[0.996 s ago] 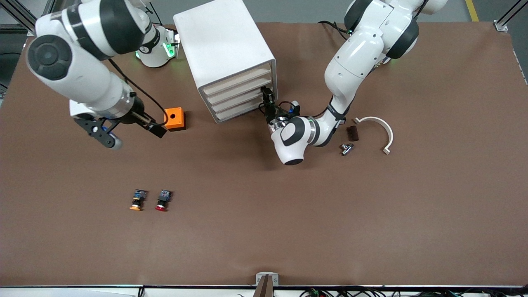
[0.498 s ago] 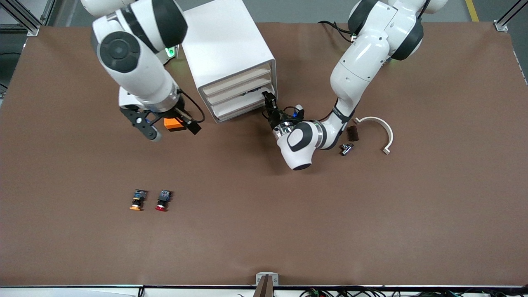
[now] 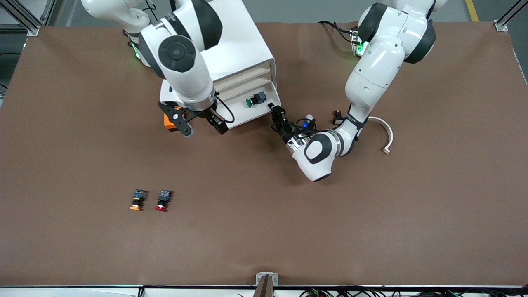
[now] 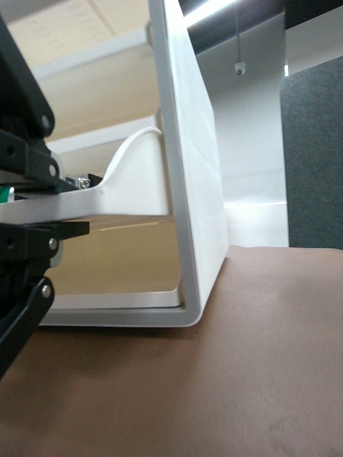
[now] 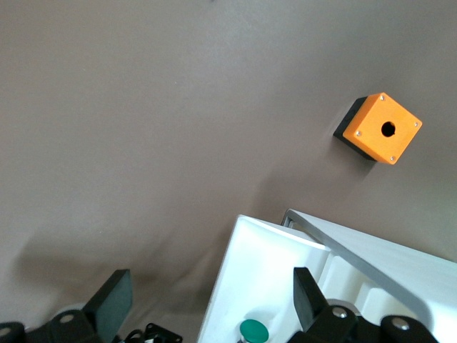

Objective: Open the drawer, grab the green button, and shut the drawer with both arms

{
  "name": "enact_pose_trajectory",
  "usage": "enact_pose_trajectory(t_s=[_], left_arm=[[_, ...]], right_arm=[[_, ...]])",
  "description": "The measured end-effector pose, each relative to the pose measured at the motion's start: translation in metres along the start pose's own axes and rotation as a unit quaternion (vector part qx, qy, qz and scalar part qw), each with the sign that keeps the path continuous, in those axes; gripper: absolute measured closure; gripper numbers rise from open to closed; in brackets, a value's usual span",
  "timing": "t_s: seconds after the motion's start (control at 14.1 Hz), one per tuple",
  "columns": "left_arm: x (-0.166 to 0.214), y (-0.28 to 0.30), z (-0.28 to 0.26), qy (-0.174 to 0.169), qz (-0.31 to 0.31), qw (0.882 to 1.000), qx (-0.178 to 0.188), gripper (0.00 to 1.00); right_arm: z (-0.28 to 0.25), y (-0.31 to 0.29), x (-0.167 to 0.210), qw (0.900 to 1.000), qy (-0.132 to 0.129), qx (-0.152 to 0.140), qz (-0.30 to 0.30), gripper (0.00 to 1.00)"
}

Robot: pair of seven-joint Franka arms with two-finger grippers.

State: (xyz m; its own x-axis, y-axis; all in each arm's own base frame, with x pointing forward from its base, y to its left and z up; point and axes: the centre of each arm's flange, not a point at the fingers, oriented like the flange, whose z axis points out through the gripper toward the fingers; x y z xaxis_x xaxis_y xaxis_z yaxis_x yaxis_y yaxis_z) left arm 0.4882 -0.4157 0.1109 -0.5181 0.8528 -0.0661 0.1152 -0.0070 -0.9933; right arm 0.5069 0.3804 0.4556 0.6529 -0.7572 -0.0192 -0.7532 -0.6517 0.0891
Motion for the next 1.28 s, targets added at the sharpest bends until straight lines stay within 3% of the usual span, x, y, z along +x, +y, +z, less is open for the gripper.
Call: enact_pose_trajectory(t_s=[0.5,0.85,1.07,1.28], left_arm=[[0.020,0.003,-0.058,-0.054,-0.002,0.999,-0.003,0.81],[0.021,0.001,-0.073,-0.067,0.006,0.998,-0.011,0.34],[0.021,-0.003,-0.093,-0.084,0.055,0.995,-0.030,0.05],[0.018,-0.012,-0.123,-0.103,0.137,0.983,-0.061,0.01]], right_arm=[[0.047,-0.019,-0.051,1.000,0.009,0.007,0.025,0.00],[0.100,-0.033,-0.119,0.999,0.012,0.014,0.037,0.00],[0.132,-0.037,-0.146,0.999,0.015,0.007,0.038,0.00],[0.157,-0.041,-0.164,0.999,0.015,0.010,0.044,0.00]])
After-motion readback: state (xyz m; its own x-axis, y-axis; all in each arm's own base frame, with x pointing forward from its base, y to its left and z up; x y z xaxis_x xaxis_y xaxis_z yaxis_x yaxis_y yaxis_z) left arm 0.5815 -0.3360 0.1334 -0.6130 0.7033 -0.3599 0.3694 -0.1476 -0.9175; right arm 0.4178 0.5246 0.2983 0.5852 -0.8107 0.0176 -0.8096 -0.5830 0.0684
